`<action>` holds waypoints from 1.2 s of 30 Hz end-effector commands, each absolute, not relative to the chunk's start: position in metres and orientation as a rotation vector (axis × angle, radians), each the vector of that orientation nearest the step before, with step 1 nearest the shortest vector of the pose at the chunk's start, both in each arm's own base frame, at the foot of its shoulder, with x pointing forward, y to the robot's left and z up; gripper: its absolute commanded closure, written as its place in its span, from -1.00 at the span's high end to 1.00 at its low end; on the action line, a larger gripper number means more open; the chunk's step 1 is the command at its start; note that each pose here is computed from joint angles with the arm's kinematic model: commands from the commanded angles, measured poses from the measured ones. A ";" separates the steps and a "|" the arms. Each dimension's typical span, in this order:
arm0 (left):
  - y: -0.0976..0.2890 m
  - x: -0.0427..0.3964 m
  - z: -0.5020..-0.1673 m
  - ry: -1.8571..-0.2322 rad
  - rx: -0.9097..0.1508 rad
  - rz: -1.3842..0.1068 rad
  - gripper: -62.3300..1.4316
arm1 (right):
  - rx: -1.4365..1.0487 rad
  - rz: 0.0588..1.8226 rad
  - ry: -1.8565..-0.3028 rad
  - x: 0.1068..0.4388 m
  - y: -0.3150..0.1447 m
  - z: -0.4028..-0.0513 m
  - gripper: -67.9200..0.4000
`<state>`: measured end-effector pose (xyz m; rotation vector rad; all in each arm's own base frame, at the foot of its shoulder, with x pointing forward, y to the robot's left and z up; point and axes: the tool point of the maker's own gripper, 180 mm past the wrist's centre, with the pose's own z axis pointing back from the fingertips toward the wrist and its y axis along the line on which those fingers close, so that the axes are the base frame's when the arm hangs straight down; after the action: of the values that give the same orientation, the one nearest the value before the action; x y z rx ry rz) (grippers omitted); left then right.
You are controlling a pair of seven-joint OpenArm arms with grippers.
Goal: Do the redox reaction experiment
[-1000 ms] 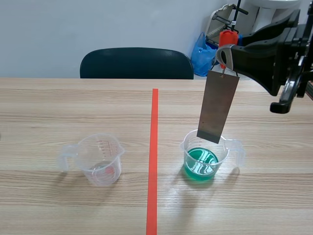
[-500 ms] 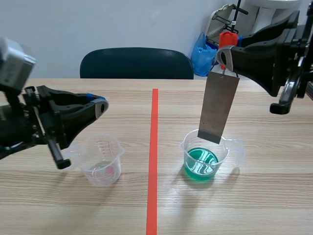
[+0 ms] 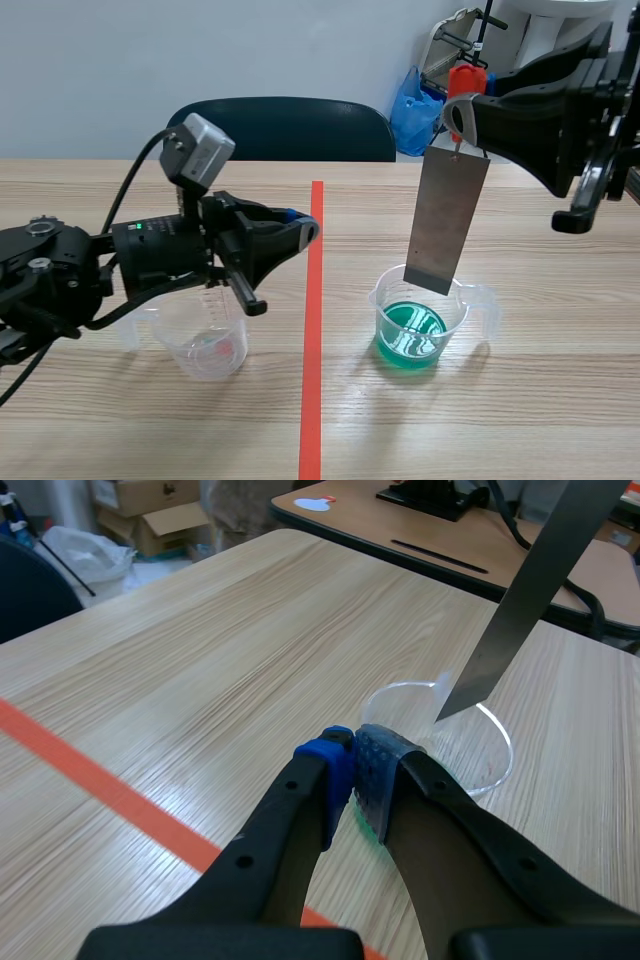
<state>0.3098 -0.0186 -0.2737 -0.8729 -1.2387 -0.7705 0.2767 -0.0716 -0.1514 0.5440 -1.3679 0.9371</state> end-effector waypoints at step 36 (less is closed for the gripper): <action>-0.028 0.305 -0.278 -1.210 -0.880 -0.866 -0.85 | 0.544 0.951 -1.410 0.277 -0.070 -0.137 -0.97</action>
<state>0.2944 -0.0458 -0.2836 -0.9107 -1.1773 -0.8933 0.2767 -0.0716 -0.1514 0.5440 -1.3679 0.9371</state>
